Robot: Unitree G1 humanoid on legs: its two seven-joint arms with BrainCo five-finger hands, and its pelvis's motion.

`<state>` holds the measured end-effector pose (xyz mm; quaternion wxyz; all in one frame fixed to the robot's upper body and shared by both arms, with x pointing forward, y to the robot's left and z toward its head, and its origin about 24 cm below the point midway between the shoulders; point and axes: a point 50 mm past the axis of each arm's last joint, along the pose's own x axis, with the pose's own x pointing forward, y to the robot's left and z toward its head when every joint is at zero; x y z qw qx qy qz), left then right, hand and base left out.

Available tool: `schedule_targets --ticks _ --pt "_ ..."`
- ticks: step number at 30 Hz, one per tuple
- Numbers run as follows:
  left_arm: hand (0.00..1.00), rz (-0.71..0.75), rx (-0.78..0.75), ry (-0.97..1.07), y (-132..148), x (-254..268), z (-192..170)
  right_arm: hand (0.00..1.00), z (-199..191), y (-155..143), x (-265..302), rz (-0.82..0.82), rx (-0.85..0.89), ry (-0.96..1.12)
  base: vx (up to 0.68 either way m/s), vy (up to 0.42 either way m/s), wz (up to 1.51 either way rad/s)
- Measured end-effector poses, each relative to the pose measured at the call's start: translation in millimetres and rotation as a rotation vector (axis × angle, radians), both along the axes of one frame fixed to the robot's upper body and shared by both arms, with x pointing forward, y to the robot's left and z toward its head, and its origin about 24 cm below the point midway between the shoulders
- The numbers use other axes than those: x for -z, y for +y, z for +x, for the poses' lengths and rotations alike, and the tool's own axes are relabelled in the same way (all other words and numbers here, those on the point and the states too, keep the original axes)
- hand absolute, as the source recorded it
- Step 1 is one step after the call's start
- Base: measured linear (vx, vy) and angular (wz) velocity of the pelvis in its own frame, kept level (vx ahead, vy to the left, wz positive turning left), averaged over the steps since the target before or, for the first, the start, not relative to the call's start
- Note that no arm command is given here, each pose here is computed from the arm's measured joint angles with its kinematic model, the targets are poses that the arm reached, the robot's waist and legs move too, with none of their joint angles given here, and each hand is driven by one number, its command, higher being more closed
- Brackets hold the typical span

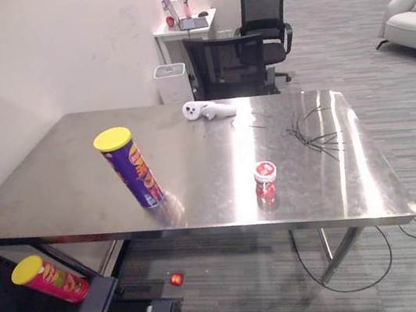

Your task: Put the gum and the chips on the shelf.

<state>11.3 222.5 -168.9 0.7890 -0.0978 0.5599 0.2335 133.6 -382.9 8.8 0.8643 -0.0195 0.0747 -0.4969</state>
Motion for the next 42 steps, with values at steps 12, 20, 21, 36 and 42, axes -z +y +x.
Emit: schedule_targets --ticks 12,20,21,36,42 --pt "0.00 0.008 0.091 0.001 2.9 -1.2 4.8 0.00 58.3 41.5 -86.7 -0.369 -0.381 -0.173 0.00 -0.002 0.00" --pt "0.00 -0.007 0.140 0.004 2.4 -1.2 4.4 0.00 81.0 74.3 -94.4 -0.425 -0.712 -0.154 -0.03 -0.020 0.05" --pt "0.00 -0.011 0.147 0.005 2.1 -1.1 4.2 0.00 84.1 79.3 -94.5 -0.414 -0.760 -0.165 0.00 0.000 0.00" --pt "0.00 -0.019 0.187 0.014 -0.6 -0.4 4.0 0.00 114.9 133.8 -84.3 -0.377 -1.124 -0.141 -0.01 -0.005 0.03" --pt "0.00 -0.018 0.189 0.008 -0.6 -0.5 6.6 0.00 128.3 145.5 -81.8 -0.361 -1.158 -0.145 0.00 -0.006 0.04"
